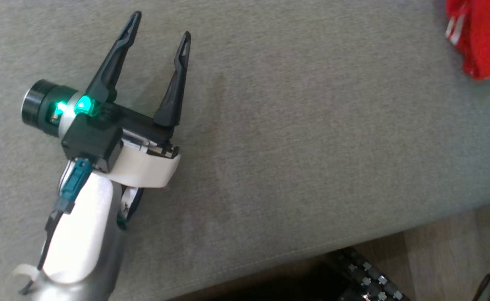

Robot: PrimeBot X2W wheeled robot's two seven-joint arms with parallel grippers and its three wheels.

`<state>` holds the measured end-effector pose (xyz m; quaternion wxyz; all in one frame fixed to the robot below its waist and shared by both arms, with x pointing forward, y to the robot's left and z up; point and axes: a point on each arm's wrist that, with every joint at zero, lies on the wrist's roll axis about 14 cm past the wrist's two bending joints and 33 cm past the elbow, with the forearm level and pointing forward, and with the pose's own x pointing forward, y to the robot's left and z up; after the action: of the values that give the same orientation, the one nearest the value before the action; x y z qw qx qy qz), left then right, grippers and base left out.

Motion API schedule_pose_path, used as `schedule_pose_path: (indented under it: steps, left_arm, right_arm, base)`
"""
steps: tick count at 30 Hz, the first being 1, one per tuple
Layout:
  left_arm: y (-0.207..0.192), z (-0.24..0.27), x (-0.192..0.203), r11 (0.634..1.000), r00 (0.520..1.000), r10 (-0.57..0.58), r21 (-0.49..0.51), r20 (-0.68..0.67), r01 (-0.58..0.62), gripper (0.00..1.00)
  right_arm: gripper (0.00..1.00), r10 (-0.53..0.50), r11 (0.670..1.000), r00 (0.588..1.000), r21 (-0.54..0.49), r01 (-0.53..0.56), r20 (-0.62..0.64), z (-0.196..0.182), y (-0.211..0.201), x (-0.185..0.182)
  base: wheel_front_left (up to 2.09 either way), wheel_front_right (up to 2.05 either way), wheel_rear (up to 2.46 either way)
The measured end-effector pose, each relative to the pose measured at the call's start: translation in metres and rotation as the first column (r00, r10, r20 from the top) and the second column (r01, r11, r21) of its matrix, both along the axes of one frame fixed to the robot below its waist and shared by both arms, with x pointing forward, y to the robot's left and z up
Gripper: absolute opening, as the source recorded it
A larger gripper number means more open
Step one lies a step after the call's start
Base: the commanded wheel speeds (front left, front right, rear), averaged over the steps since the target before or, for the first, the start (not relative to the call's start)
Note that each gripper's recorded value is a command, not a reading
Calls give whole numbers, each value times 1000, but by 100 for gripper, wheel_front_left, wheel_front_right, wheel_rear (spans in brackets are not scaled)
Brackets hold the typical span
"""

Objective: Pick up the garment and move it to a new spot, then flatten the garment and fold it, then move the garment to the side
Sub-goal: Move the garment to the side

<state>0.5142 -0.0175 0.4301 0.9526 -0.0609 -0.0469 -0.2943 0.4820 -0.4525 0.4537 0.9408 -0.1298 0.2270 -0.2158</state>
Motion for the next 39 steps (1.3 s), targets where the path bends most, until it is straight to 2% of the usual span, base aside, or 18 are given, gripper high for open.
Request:
schedule_pose_path:
  steps: [3, 9, 12, 17, 19, 20, 24, 27, 31, 34, 39]
  left_arm:
    - [6, 3, 1, 1000, 1000, 17, -1, -1, -17, 100]
    - [16, 20, -3, 998, 998, 59, -6, 11, -58, 100]
    - [26, 23, -14, 996, 996, 92, 3, -10, -92, 100]
    - [56, 26, -35, 982, 981, 189, 31, -53, -187, 100]
    - [70, 32, -41, 972, 970, 236, 35, -58, -234, 100]
    - [85, 36, -49, 959, 957, 284, 39, -63, -282, 100]
    - [118, 36, -66, 925, 921, 379, 55, -96, -375, 100]
    - [142, 38, -77, 896, 892, 442, 77, -95, -437, 100]
    - [173, 44, -92, 851, 847, 524, 87, -89, -517, 100]
    - [183, 45, -107, 834, 830, 550, 98, -92, -542, 100]
    - [187, 45, -125, 828, 823, 560, 105, -96, -551, 100]
  right_arm:
    - [100, -24, 999, 1000, 23, 24, 19, -9, 1, -2]
    - [100, -35, 999, 992, 36, 31, 124, -2, 11, -12]
    - [100, 2, 999, 981, 41, -10, 193, 1, 36, -22]
    - [100, 74, 988, 957, 113, -109, 281, -5, 101, -45]
    - [100, 112, 975, 944, 151, -165, 309, -6, 134, -51]
    - [100, 158, 956, 928, 183, -230, 339, -4, 165, -56]
    - [100, 269, 905, 869, 200, -376, 415, 13, 218, -53]
    - [100, 334, 853, 812, 213, -476, 479, 28, 257, -49]
    - [100, 367, 800, 754, 229, -555, 545, 47, 287, -53]
    - [100, 374, 788, 749, 237, -568, 547, 48, 293, -65]
    - [100, 373, 791, 765, 250, -558, 525, 45, 291, -83]
  base:
    - [0, 0, 0]
    - [0, 0, 0]
    - [0, 0, 0]
    - [0, 0, 0]
    - [0, 0, 0]
    - [0, 0, 0]
    - [0, 0, 0]
    - [0, 0, 0]
    - [0, 0, 0]
    - [0, 0, 0]
    - [0, 0, 0]
